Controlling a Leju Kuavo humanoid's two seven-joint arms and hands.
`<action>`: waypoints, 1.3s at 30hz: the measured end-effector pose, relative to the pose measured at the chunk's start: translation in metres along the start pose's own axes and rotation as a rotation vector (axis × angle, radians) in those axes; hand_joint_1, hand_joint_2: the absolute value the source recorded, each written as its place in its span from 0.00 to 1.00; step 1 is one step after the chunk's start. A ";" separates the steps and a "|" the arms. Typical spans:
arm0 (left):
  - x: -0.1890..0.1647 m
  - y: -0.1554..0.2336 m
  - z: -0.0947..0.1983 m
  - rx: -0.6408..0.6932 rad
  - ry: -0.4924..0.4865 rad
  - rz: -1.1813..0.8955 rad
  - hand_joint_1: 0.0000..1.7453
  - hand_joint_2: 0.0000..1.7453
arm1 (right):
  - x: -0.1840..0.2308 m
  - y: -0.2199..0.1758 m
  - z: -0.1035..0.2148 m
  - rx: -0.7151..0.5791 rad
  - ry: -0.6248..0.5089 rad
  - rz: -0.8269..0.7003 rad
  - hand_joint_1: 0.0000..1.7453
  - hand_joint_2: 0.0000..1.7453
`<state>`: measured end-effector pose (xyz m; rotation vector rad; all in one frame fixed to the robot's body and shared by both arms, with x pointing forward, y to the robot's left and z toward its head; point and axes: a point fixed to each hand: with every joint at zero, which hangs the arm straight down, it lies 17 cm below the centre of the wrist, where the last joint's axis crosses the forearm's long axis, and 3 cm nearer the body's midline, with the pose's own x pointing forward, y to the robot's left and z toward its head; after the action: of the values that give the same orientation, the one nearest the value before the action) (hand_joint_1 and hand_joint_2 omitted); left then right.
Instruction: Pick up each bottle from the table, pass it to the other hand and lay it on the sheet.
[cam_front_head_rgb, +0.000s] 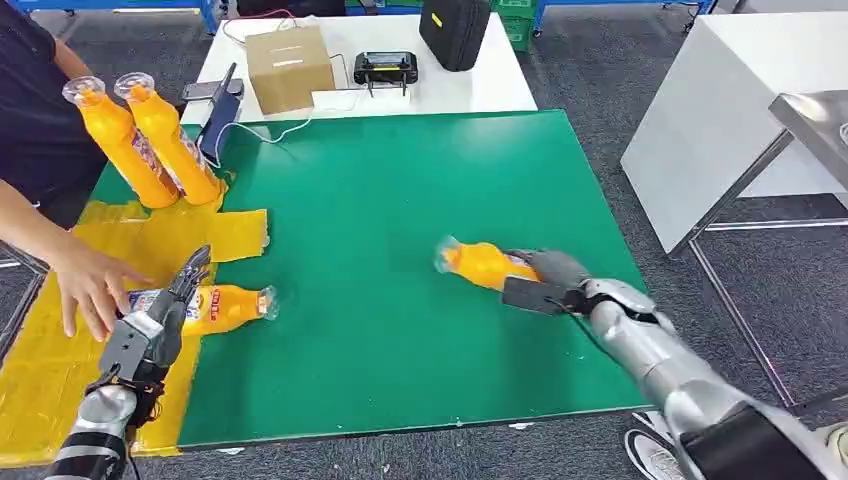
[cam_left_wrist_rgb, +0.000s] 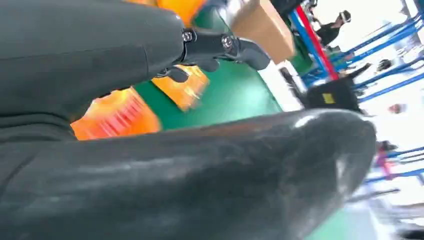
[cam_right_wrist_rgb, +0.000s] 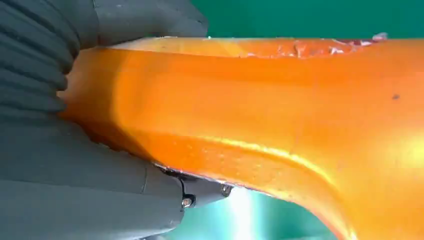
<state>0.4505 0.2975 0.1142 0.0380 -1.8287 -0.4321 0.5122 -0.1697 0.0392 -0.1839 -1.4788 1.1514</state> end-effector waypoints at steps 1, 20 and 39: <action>0.008 -0.003 -0.002 0.006 -0.013 0.031 0.00 0.00 | 0.022 0.005 -0.006 -0.036 -0.028 -0.057 1.00 1.00; 0.076 -0.018 -0.020 0.118 -0.153 0.286 0.00 1.00 | 0.222 -0.037 -0.013 -0.264 -0.411 -0.442 1.00 1.00; 0.124 -0.071 -0.036 0.037 -0.242 0.335 0.00 1.00 | 0.307 0.036 -0.035 -0.073 -0.476 -0.454 1.00 1.00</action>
<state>0.4331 0.1911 0.2144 -0.3038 -2.0335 -0.1707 0.4334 0.0764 0.2120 0.3876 -1.8578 0.7981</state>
